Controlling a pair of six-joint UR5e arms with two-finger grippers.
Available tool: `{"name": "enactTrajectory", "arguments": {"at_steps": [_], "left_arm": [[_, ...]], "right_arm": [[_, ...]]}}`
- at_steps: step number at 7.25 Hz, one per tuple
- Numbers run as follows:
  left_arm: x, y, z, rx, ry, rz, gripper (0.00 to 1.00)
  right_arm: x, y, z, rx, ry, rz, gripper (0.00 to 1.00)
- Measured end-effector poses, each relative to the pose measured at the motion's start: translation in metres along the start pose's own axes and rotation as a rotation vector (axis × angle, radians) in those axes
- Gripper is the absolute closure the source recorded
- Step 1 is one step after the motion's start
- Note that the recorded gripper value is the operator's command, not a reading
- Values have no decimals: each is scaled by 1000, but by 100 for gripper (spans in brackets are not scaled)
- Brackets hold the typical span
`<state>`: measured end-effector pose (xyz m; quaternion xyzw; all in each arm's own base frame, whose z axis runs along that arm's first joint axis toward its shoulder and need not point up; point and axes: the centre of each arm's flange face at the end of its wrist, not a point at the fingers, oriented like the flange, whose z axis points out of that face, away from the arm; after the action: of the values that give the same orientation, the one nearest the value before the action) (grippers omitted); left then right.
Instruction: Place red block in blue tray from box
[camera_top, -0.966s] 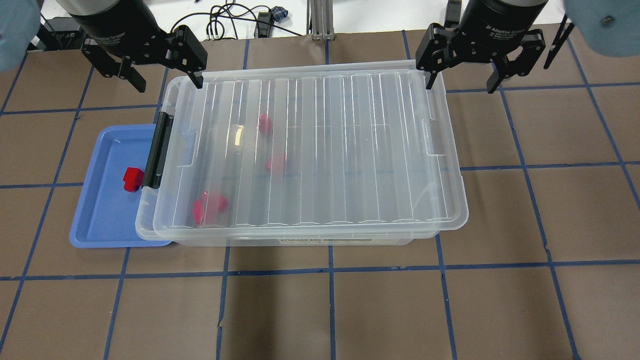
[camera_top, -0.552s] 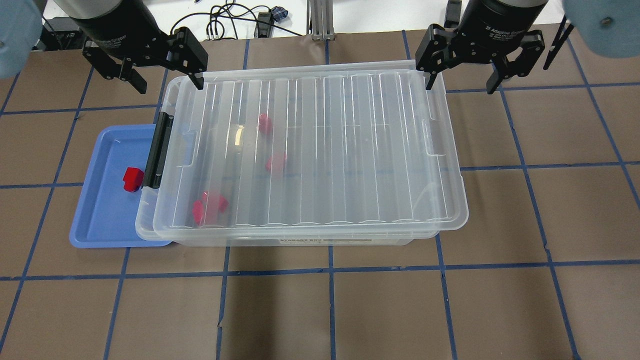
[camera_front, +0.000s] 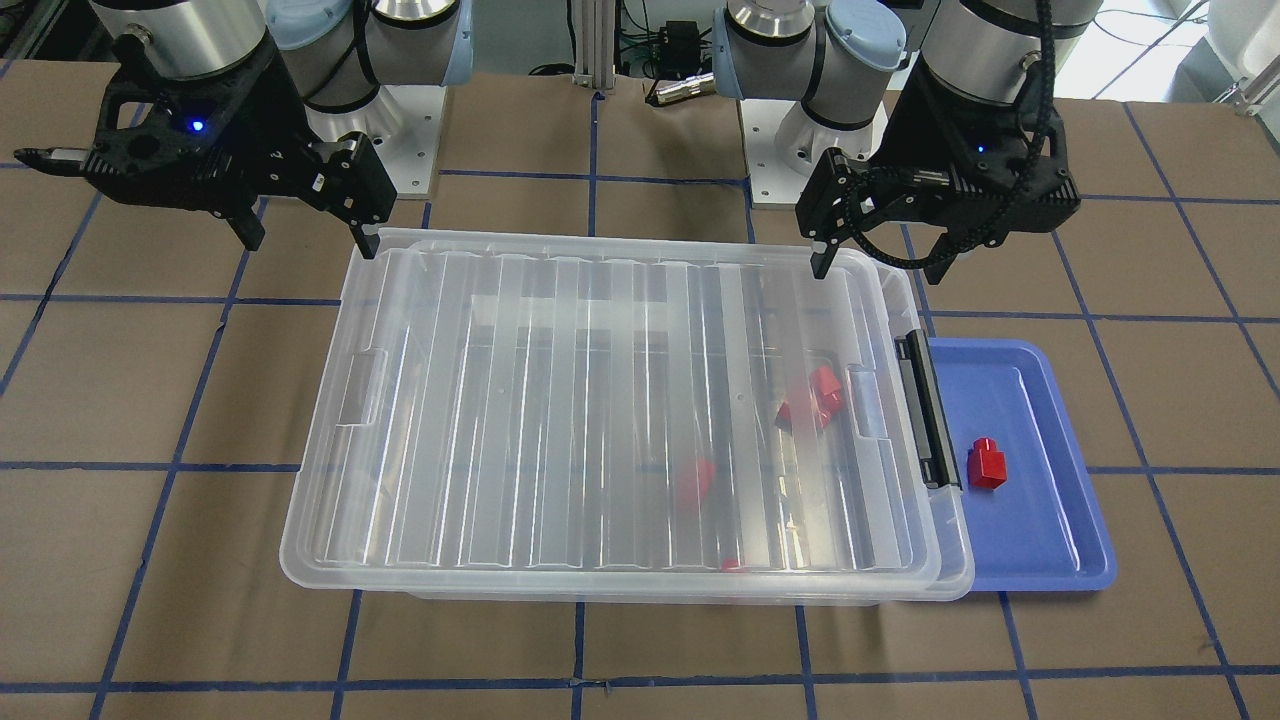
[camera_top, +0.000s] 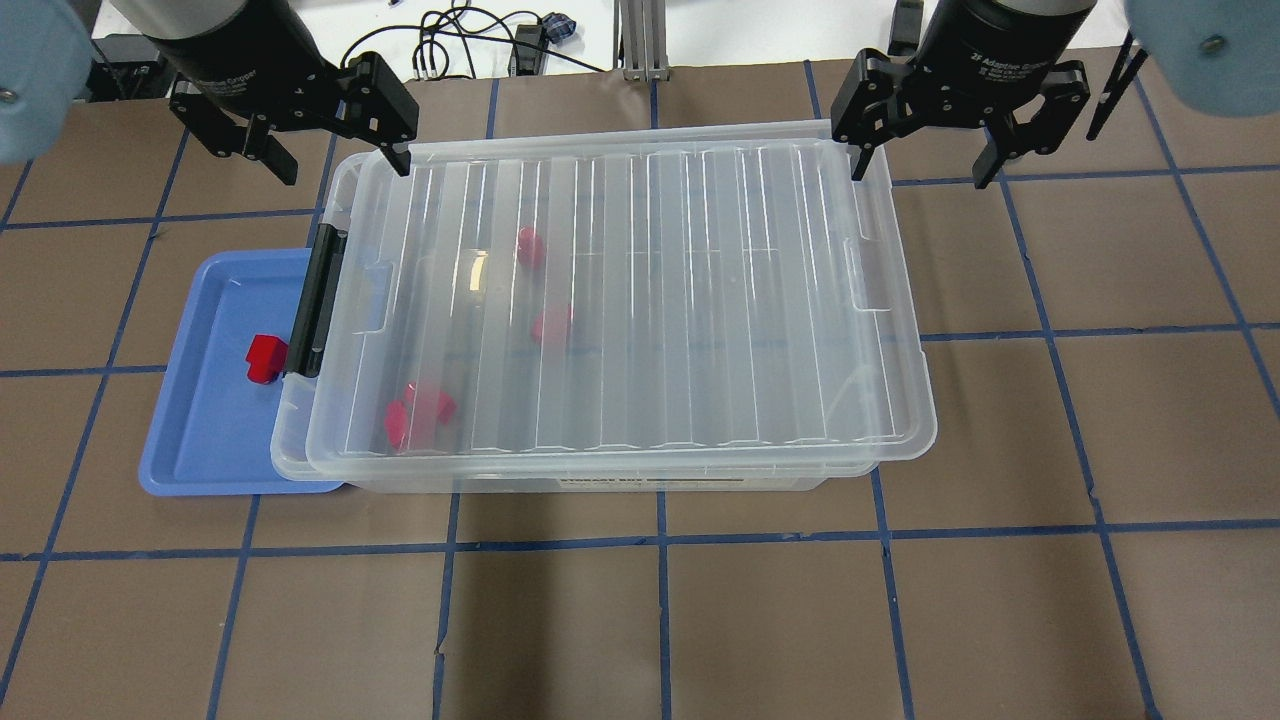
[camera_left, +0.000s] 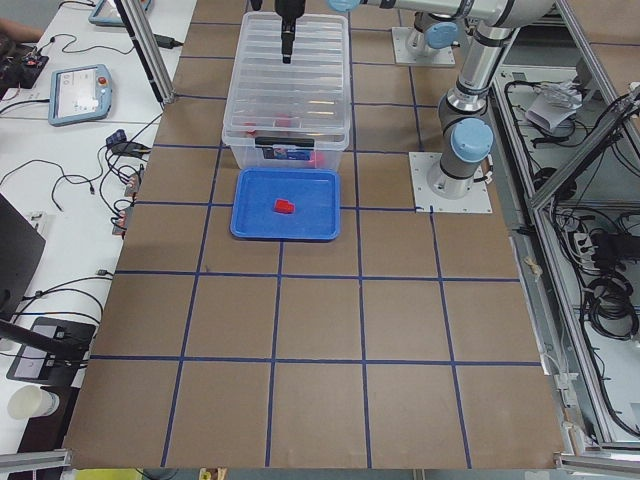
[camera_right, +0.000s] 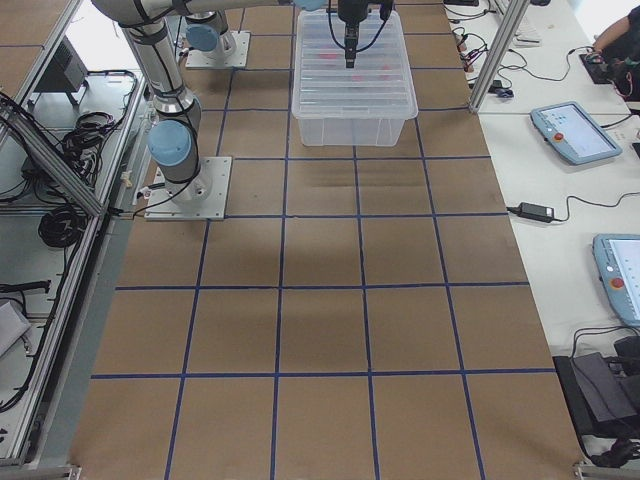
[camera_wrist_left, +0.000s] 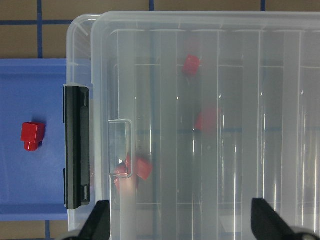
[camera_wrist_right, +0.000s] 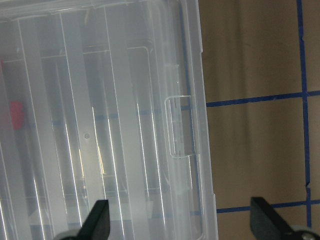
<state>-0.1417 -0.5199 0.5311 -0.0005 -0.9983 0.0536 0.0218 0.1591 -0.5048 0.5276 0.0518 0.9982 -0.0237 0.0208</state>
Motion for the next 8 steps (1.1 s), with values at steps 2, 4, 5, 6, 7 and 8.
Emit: {"name": "enactTrajectory", "arguments": {"at_steps": [2,4,5,6,7,8], "left_arm": [[-1,4,2,-23,-10,1,0],[-3,11,-2,-58,-17,-2,0],[-5,15,-3,-76,-18,-4,0],[-5,19,-3,-87,-18,-4,0],[-5,20,-4,-88,-18,-4,0],[-5,20,-5,-83,-18,-4,0]], "right_arm": [[0,0,0,-1,0,0,0],[0,0,1,0,0,0,0],[0,0,0,1,-2,0,0],[0,0,0,4,-3,0,0],[0,-1,0,6,-4,0,0],[0,-1,0,7,-4,0,0]]}}
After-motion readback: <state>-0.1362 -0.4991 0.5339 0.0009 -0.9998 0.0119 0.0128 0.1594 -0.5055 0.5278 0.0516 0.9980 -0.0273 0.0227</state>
